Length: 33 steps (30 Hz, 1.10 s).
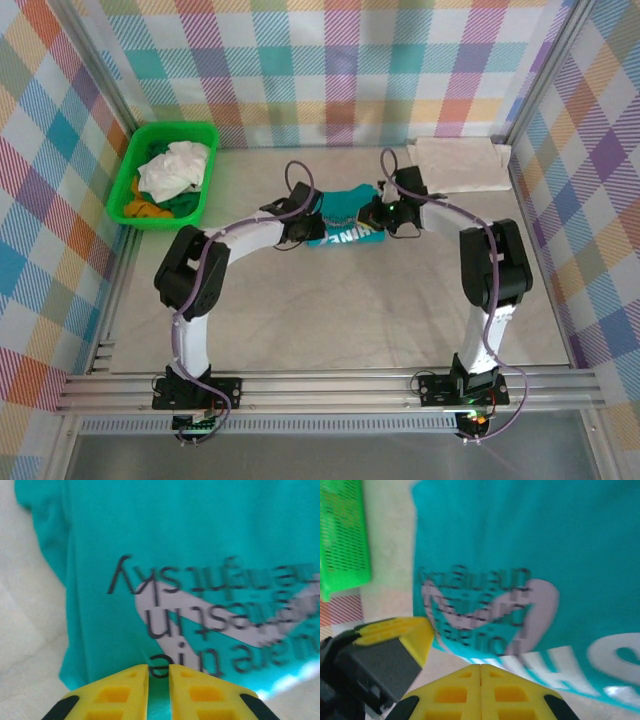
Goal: Fold and stack the t-shirts
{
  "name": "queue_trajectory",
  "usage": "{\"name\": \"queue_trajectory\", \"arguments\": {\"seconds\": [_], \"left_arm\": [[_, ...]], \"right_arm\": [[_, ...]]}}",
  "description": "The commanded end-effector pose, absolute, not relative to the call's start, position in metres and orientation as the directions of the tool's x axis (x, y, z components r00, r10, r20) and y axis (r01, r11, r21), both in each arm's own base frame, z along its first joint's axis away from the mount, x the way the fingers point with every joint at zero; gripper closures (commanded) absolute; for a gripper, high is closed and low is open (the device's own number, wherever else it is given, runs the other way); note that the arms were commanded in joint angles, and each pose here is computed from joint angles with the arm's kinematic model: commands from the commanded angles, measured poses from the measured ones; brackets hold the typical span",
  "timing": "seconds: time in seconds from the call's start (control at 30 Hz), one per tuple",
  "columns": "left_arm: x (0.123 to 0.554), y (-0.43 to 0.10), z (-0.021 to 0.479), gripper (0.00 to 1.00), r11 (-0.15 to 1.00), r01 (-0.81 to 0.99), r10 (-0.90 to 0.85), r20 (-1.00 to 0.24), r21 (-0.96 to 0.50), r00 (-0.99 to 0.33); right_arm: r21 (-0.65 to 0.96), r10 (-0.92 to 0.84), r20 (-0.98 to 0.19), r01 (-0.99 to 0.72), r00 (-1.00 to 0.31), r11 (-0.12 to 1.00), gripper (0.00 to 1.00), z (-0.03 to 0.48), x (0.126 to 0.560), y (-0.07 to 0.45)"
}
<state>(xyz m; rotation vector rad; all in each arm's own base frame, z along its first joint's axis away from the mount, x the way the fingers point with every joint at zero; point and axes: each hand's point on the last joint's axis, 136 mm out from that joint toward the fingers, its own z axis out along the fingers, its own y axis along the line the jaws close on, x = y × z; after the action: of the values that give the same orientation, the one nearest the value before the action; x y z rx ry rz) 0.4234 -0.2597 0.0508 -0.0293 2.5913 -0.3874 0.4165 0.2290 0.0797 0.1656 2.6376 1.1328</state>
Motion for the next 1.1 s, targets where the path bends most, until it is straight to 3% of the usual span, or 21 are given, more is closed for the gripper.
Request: {"name": "queue_trajectory", "arguments": {"seconds": [0.0,0.13,0.27,0.47,0.6,0.87,1.07], "left_arm": [[0.424,-0.246,0.025,0.84,0.964,-0.013,-0.143,-0.475,-0.266,-0.868],[0.403,-0.23,-0.002,0.87,0.971,-0.066,-0.161,-0.424,-0.231,-0.891],[0.392,-0.217,-0.006,0.87,0.979,-0.082,-0.155,-0.415,-0.186,-0.896],[0.397,-0.208,0.001,0.87,0.987,-0.076,-0.129,-0.434,-0.138,-0.891],[0.401,-0.209,0.017,0.85,0.985,-0.077,-0.141,-0.449,-0.157,-0.882],[0.414,-0.204,0.109,0.71,0.983,-0.057,-0.148,-0.568,-0.175,-0.81],[0.438,-0.221,0.09,0.73,0.982,-0.038,-0.133,-0.534,-0.184,-0.835]], "right_arm": [[0.727,0.202,-0.2,-0.008,-0.959,0.686,0.95,0.054,0.421,0.228],[0.709,0.2,-0.16,0.028,-0.967,0.704,0.95,0.032,0.409,0.224],[0.71,0.199,-0.178,0.014,-0.964,0.704,0.92,0.051,0.405,0.222],[0.722,0.243,-0.237,-0.004,-0.941,0.692,0.61,0.102,0.42,0.21],[0.713,0.266,-0.229,0.025,-0.936,0.7,0.58,0.105,0.439,0.196],[0.647,0.307,-0.203,0.108,-0.93,0.755,0.48,0.089,0.459,0.177],[0.694,0.287,-0.136,0.115,-0.948,0.711,0.46,0.075,0.461,0.193]]}}
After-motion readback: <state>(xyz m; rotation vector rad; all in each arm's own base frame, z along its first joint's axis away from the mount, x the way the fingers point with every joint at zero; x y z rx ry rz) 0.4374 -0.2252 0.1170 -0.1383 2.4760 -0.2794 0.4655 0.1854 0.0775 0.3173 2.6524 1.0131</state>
